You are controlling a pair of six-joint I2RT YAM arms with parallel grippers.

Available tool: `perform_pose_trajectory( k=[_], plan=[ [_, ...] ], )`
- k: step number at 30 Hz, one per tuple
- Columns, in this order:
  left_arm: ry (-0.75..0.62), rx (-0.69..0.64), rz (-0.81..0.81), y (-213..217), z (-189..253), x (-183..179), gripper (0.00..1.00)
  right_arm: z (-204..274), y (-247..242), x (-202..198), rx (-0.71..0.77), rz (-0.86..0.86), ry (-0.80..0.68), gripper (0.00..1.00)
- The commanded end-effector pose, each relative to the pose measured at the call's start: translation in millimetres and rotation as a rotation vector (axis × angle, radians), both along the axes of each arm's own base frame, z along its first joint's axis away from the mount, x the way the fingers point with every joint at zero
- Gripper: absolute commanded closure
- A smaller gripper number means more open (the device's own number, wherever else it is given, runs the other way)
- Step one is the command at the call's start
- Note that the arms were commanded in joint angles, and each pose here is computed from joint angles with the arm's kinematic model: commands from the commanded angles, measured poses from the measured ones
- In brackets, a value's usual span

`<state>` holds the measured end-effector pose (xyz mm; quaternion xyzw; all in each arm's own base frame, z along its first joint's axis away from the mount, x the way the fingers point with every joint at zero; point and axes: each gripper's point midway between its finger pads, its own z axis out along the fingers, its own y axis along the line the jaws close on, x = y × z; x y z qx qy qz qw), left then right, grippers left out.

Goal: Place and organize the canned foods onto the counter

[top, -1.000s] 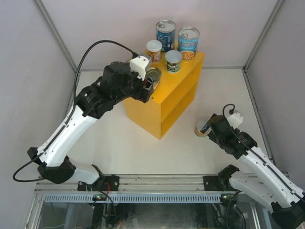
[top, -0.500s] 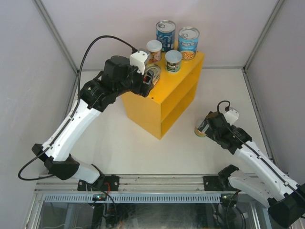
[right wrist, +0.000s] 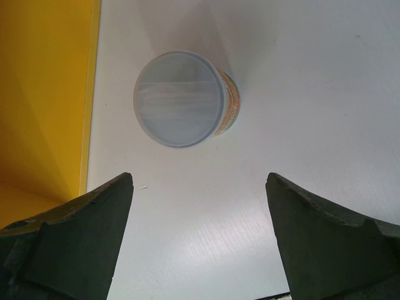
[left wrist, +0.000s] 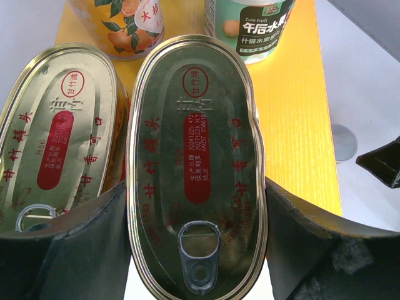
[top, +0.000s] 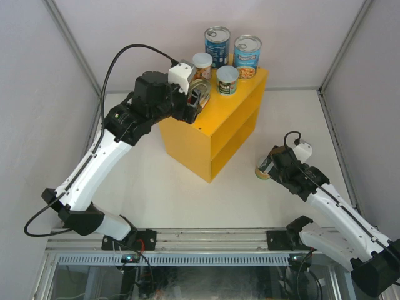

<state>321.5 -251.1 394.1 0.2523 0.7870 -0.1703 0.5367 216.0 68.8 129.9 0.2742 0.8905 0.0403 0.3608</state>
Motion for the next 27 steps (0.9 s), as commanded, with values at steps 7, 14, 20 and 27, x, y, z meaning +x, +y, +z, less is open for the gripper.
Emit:
perform_pose_trajectory(
  k=[7, 14, 20, 27],
  plan=[
    [-0.110, -0.097, -0.005, 1.4, 37.9, -0.9, 0.23, 6.3, 0.1, 4.2, 0.010, -0.002, -0.030, 0.13],
    [-0.108, -0.096, 0.007, 5.0, 36.6, -2.6, 0.12, 5.2, -1.0, 0.6, 0.018, -0.005, -0.030, 0.13],
    [-0.142, -0.142, 0.012, 8.8, 55.1, -7.9, 0.11, 6.2, -2.2, -0.1, 0.012, 0.000, -0.034, 0.13],
    [-0.196, -0.244, 0.008, 17.1, 87.0, -25.9, 0.12, 9.3, -2.4, 2.1, -0.004, 0.005, -0.028, 0.14]
  ],
)
